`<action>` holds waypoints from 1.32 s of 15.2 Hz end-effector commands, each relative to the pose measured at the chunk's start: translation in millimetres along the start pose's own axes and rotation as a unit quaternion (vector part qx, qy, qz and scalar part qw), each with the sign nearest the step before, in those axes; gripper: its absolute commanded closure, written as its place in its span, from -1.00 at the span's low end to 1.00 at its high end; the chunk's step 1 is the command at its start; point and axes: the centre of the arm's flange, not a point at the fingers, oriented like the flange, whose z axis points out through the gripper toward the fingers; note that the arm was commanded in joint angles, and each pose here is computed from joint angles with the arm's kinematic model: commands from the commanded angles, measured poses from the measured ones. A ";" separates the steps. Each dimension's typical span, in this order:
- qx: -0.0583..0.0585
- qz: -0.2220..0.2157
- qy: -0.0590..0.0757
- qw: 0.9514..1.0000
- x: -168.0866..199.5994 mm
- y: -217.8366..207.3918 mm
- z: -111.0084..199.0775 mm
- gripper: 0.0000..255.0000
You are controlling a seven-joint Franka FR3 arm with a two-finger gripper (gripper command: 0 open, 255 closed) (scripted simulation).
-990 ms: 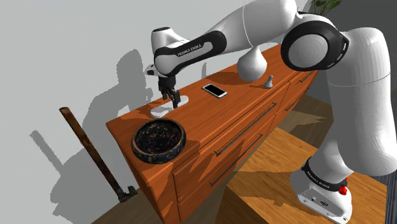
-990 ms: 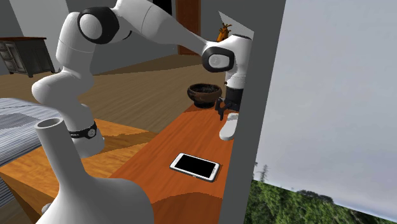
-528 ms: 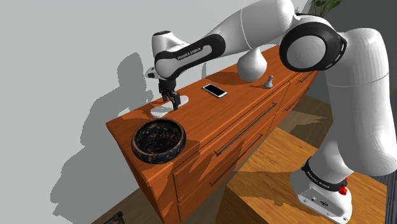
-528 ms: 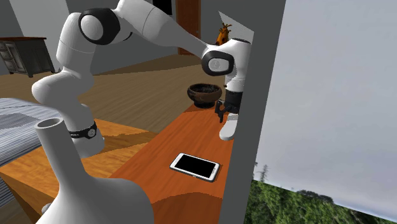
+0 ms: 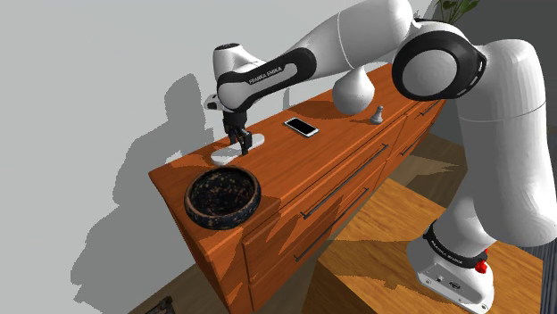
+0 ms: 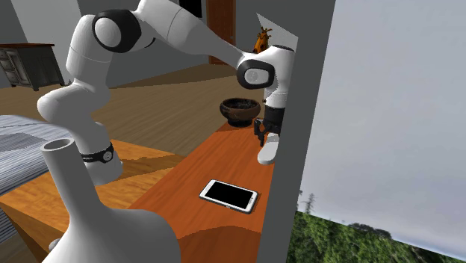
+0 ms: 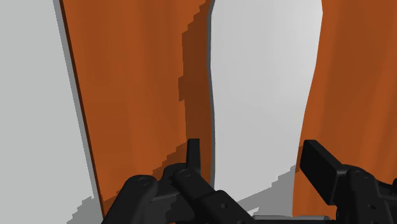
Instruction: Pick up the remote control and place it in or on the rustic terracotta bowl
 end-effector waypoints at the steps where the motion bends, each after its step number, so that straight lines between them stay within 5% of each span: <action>1: 0.000 0.000 0.000 1.000 0.0 0.0 -0.3 1.00; 20: 0.000 0.000 0.000 1.000 0.9 -1.7 -84.7 1.00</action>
